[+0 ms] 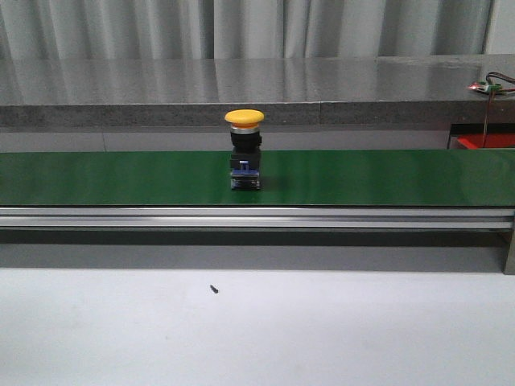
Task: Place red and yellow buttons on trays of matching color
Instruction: 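Set the red button on the belt and open the left gripper, then move the right gripper over the yellow button arriving at the belt's end, then close the right gripper on the yellow button and lift it, then carry the yellow button into the yellow tray and open the right gripper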
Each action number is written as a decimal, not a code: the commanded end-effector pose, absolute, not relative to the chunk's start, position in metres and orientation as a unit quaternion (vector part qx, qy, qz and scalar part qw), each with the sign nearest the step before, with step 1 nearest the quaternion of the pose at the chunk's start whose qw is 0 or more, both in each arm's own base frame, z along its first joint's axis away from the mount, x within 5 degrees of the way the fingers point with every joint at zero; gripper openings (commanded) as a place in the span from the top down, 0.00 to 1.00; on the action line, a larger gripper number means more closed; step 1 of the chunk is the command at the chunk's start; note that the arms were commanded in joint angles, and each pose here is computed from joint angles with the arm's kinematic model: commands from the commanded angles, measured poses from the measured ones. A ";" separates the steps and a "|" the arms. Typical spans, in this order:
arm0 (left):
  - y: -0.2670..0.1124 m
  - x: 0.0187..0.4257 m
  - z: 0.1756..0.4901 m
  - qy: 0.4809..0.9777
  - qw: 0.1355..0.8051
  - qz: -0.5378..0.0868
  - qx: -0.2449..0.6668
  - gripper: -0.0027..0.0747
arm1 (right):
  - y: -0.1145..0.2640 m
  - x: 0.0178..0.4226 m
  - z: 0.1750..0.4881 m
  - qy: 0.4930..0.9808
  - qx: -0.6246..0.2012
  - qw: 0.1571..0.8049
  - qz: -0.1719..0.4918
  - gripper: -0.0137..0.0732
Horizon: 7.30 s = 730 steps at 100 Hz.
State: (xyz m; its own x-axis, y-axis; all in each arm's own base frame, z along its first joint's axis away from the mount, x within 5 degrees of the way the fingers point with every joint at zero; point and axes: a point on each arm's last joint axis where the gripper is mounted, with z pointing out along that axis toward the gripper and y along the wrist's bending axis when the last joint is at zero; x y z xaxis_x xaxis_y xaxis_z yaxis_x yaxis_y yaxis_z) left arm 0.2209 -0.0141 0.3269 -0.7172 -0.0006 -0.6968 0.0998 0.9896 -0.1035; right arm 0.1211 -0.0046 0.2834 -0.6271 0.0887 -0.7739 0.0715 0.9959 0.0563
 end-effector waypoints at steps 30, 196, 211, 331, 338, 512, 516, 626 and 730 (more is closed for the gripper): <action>-0.015 0.159 0.325 0.890 0.449 -0.074 0.023 0.99 | -0.005 0.125 0.297 0.881 0.041 0.471 0.007 0.92; -0.015 0.130 0.322 0.878 0.473 -0.073 0.027 0.99 | -0.005 0.140 0.309 0.902 0.044 0.429 0.016 0.92; -0.015 0.130 0.322 0.878 0.473 -0.073 0.027 0.99 | -0.006 0.162 0.330 0.907 0.044 0.419 0.016 0.92; -0.015 0.130 0.322 0.878 0.473 -0.073 0.027 0.99 | 0.090 0.324 0.362 0.961 -0.014 0.261 0.087 0.11; -0.015 0.130 0.322 0.878 0.473 -0.073 0.027 0.99 | 0.094 0.329 0.359 0.962 0.001 0.256 0.092 0.11; -0.015 0.130 0.322 0.878 0.473 -0.073 0.027 0.99 | 0.031 0.308 0.334 0.970 0.081 0.228 0.005 0.58; -0.015 0.130 0.322 0.878 0.473 -0.073 0.027 0.99 | 0.023 0.303 0.332 0.970 0.093 0.225 0.002 0.58; -0.015 0.130 0.322 0.878 0.473 -0.073 0.027 0.99 | -0.132 0.235 0.252 0.918 0.348 0.187 -0.041 0.58; -0.015 0.130 0.322 0.878 0.473 -0.073 0.027 0.99 | -0.133 0.238 0.262 0.919 0.332 0.207 -0.050 0.16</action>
